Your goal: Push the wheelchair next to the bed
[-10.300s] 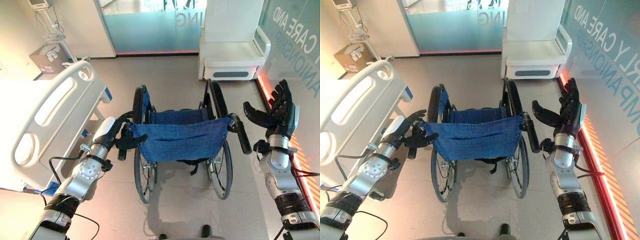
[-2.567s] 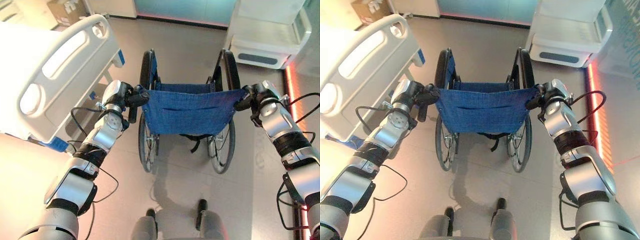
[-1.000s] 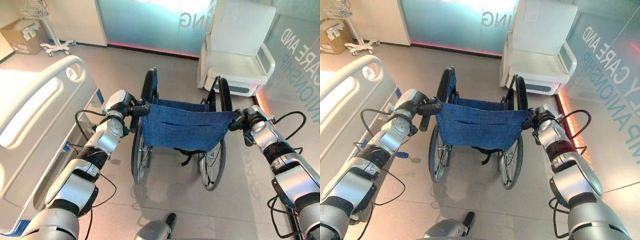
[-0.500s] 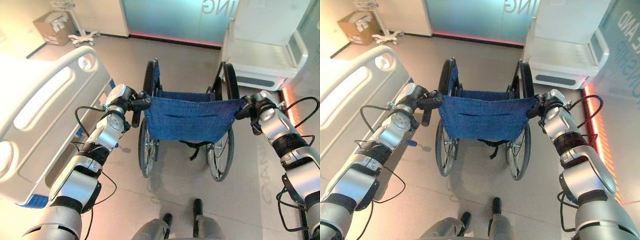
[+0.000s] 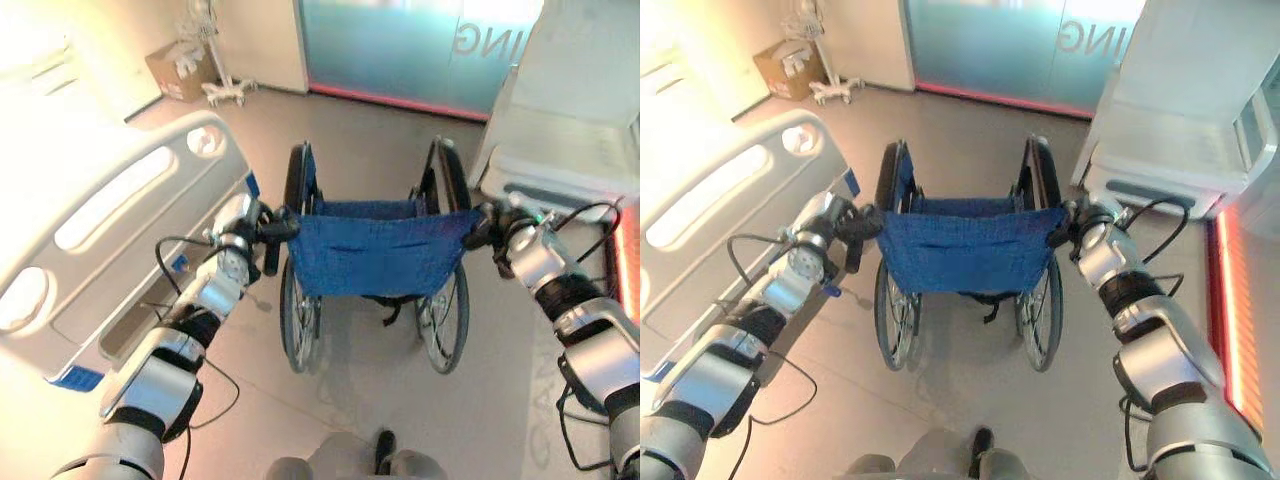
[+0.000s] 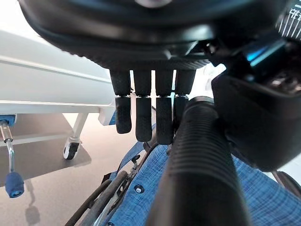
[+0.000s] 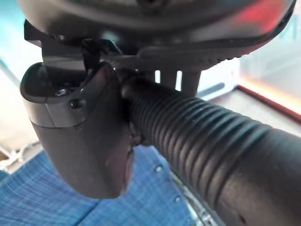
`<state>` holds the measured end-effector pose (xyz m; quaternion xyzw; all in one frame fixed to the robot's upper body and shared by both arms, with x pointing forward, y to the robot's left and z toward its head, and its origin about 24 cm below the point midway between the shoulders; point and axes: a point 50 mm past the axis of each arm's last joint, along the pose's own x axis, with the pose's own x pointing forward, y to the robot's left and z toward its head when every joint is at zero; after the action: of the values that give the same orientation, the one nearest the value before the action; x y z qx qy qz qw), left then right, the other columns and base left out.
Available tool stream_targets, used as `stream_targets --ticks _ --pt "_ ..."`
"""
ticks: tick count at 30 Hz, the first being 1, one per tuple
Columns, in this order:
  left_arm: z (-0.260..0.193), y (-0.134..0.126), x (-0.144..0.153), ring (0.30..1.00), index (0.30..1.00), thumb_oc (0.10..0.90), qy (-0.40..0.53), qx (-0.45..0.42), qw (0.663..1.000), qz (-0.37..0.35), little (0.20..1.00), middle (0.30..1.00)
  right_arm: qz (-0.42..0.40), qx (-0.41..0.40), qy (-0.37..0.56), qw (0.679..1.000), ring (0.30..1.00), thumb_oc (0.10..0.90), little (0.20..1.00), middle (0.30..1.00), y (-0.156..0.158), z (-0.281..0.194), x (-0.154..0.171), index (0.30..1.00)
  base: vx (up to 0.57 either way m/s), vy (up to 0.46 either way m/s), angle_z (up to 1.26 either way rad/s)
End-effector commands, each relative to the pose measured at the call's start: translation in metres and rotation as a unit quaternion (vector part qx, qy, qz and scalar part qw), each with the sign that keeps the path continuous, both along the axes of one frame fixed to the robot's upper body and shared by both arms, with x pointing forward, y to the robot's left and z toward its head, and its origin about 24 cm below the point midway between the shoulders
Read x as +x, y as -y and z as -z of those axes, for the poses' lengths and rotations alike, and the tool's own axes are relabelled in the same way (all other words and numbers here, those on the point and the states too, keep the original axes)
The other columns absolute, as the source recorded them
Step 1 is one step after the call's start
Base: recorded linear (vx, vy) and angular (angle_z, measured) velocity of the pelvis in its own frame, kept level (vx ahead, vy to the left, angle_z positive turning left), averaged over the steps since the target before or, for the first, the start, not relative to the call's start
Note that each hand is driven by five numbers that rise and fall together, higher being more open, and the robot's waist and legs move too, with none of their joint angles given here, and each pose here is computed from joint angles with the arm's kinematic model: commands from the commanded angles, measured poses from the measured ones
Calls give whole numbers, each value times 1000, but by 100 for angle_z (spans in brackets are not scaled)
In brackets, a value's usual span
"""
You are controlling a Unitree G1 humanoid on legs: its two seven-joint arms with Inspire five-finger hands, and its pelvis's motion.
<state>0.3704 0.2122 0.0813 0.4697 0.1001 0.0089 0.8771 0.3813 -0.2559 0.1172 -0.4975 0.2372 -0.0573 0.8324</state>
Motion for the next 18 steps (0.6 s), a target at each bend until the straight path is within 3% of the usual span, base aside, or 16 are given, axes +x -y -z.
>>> stream_targets --ticks 1,5,9,18 --pt "51 -2 -24 300 300 400 -111 70 991 27 300 300 -110 -24 15 994 300 400 300 300 -28 -10 7 300 440 4 -30" --pt "52 -6 -28 300 300 400 -105 71 991 31 300 300 -109 -21 33 993 300 400 300 300 -29 -9 7 300 519 66 -33" --pt "48 -19 -33 300 300 400 -92 66 993 22 300 300 -131 -21 52 990 300 400 300 300 -29 -22 9 300 512 249 -103" --pt "52 -37 -41 300 300 400 -105 91 990 -10 300 300 -156 30 32 987 300 400 300 300 -38 17 -3 300 480 213 -44"
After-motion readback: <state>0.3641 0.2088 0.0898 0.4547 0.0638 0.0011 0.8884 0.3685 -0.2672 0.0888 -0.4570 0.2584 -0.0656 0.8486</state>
